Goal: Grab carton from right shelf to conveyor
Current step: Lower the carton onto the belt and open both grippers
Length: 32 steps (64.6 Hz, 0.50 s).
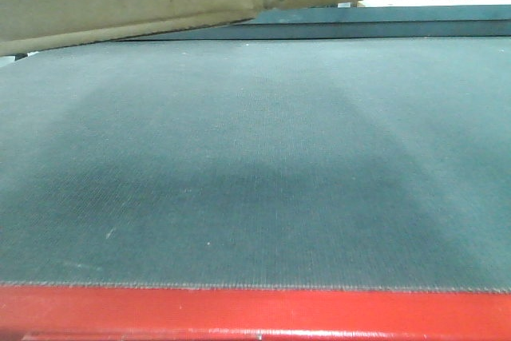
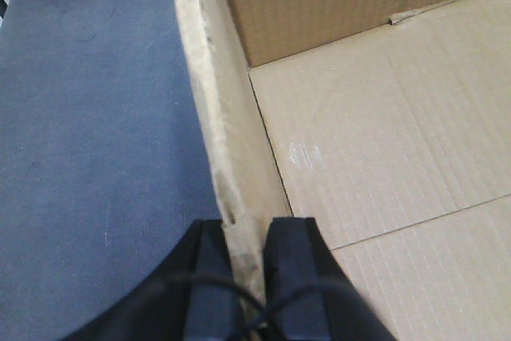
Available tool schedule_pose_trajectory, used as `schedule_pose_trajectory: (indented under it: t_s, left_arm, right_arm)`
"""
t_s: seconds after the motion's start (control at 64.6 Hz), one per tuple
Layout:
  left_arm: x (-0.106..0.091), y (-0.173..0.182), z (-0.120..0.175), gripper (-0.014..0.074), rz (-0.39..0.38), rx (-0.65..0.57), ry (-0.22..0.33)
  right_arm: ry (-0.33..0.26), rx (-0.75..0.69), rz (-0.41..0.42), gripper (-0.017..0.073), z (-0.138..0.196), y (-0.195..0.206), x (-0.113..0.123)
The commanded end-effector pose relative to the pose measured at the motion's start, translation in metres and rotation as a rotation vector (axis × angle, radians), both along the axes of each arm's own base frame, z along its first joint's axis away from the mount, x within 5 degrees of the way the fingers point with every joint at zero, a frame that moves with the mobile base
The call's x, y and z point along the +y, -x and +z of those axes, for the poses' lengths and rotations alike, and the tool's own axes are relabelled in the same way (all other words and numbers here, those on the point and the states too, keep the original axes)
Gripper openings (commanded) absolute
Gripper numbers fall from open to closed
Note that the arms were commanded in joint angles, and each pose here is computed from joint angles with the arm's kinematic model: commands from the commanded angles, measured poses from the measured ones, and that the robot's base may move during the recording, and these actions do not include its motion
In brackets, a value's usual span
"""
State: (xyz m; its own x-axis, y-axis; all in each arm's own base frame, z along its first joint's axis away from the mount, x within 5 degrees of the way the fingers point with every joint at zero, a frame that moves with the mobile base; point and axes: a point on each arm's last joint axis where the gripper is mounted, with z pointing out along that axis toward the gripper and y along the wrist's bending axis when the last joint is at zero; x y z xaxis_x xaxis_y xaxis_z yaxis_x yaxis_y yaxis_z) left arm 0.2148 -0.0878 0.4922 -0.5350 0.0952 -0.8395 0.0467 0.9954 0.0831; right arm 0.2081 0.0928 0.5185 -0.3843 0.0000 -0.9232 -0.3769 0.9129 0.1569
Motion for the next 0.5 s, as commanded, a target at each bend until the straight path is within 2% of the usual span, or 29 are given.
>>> schedule_pose_trajectory:
  t_s: [0.0, 0.48]
  left_arm:
    - [0.0101, 0.0043, 0.0051, -0.0017, 0.043, -0.021, -0.063]
    - [0.0101, 0.0043, 0.0051, -0.0017, 0.043, -0.021, -0.063]
  right_arm:
    - [0.011, -0.098, -0.032, -0.0069, 0.0113, 0.0032, -0.0070]
    - [0.011, -0.098, -0.032, -0.0069, 0.0113, 0.0032, -0.0070]
